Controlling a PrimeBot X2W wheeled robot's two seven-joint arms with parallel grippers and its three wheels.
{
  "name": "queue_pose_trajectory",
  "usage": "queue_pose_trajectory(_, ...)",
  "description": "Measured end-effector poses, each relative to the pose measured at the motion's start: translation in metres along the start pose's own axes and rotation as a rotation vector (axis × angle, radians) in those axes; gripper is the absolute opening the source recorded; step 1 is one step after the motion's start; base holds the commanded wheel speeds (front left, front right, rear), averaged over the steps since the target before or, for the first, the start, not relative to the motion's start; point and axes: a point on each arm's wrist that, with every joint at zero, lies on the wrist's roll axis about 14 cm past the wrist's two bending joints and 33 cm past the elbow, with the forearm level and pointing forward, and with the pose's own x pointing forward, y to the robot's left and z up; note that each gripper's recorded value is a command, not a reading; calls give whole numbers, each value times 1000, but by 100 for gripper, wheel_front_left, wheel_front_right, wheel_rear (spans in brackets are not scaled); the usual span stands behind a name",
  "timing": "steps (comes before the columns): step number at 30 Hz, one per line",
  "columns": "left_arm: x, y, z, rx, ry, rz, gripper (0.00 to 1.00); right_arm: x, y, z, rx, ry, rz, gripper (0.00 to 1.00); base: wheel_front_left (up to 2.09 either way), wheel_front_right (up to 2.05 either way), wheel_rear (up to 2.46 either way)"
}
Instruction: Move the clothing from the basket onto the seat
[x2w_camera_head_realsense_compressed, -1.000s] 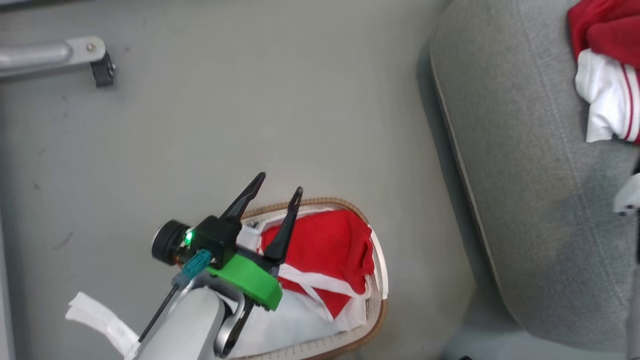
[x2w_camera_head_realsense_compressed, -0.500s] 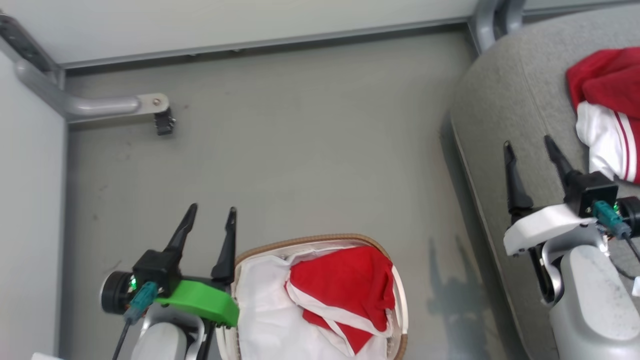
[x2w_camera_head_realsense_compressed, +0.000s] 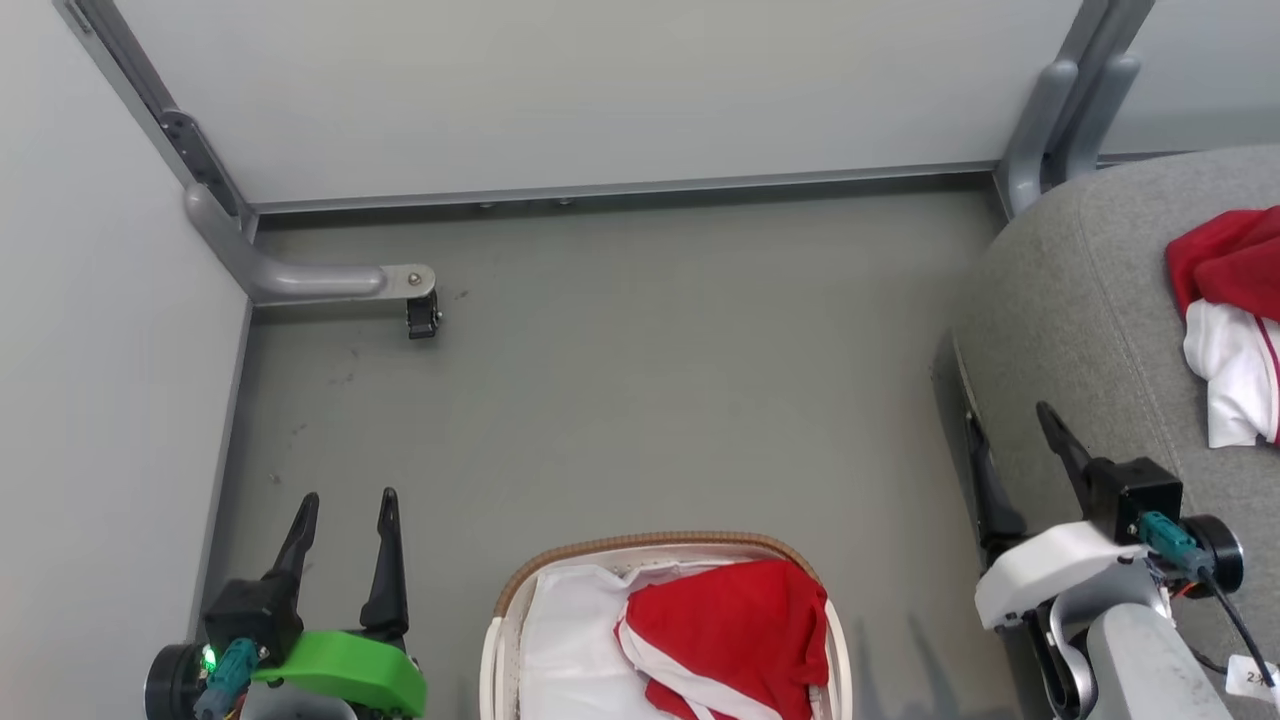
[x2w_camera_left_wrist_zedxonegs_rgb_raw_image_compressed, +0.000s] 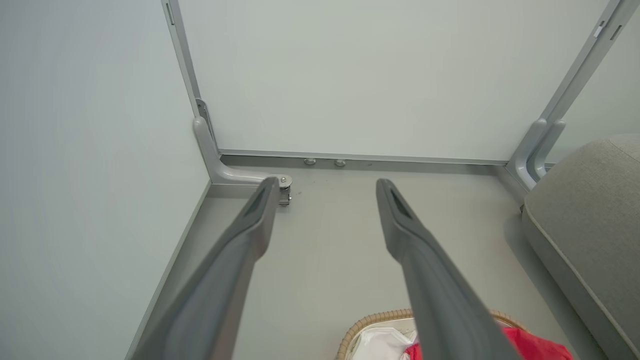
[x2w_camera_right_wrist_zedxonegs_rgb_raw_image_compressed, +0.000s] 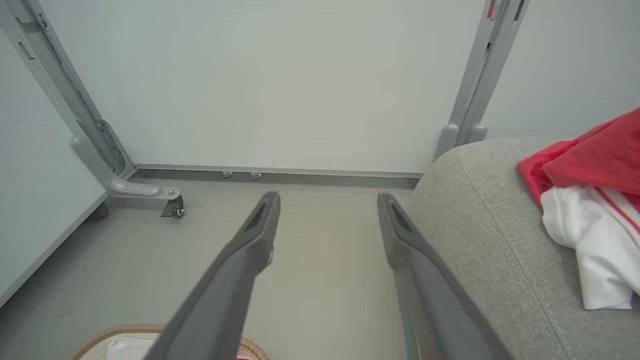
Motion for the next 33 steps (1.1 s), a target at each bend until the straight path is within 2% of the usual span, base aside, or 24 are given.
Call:
queue_pose_trajectory(11,-32,4,0,-27,-9,30,100,-27,11,-6,11,22,26,100,0,0,0)
queue_pose_trajectory(18,-32,-12,-9,-44,18,-14,100,-31,11,-13,19,41,23,100,0,0,0)
queue_pose_trajectory(24,-18,-35,-17,-54,50,-87,100,-25,8,-17,19,52,16,100,0,0,0)
queue_pose_trajectory(33,17,-93,-45,-73,149,-274,100,1,-3,-13,4,34,-5,100,0,0,0)
